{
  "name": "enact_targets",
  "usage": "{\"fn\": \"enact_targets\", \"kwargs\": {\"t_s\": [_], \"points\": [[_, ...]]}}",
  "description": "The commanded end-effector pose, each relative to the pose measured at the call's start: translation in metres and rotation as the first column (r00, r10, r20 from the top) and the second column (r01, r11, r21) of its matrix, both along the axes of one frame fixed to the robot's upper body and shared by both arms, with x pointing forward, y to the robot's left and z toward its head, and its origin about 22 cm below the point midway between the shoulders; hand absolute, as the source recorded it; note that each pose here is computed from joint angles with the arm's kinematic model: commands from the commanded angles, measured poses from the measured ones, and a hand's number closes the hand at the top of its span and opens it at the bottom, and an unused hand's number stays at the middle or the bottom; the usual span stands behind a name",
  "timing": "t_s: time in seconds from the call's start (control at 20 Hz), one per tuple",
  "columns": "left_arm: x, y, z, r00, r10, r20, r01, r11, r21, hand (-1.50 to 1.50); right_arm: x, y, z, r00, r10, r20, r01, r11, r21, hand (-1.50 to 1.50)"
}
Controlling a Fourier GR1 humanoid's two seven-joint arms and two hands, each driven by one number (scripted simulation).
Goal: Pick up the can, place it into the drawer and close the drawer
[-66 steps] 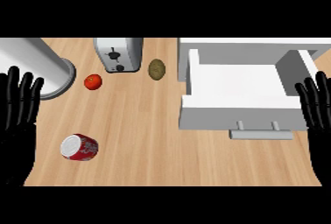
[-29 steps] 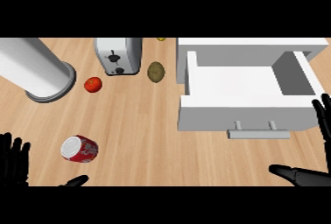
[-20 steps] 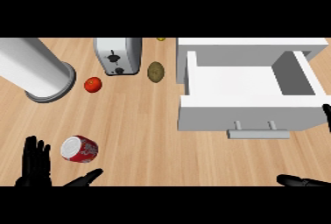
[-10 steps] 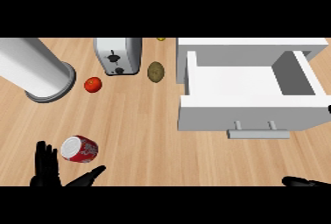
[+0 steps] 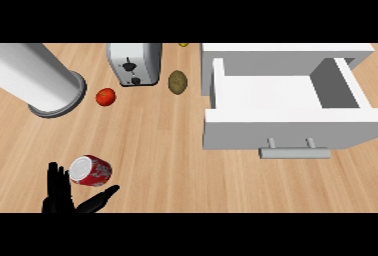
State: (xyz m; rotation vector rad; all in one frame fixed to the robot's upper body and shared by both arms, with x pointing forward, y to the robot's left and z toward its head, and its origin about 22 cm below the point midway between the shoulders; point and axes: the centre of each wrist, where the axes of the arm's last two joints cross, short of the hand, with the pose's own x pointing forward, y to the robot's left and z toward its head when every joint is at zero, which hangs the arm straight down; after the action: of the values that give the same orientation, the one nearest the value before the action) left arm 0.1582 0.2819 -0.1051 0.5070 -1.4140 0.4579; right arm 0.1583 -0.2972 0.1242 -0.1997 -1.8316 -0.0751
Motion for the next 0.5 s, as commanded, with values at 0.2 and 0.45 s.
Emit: {"fn": "enact_targets", "kwargs": {"t_s": [0.2, 0.45], "points": [[-0.011, 0.032, -0.024, 0.999, 0.046, -0.006, -0.047, 0.999, -0.027, -1.5, -0.002, -0.012, 0.006, 1.0, -0.012, 0.008, 0.012, 1.0, -0.016, -1.5], [0.012, 0.008, -0.025, 1.0, 0.016, -0.002, -0.016, 1.0, -0.015, -1.5, 0.007, 0.001, 0.001, 1.0, 0.004, 0.003, -0.004, 1.0, 0.013, -1.5]]}}
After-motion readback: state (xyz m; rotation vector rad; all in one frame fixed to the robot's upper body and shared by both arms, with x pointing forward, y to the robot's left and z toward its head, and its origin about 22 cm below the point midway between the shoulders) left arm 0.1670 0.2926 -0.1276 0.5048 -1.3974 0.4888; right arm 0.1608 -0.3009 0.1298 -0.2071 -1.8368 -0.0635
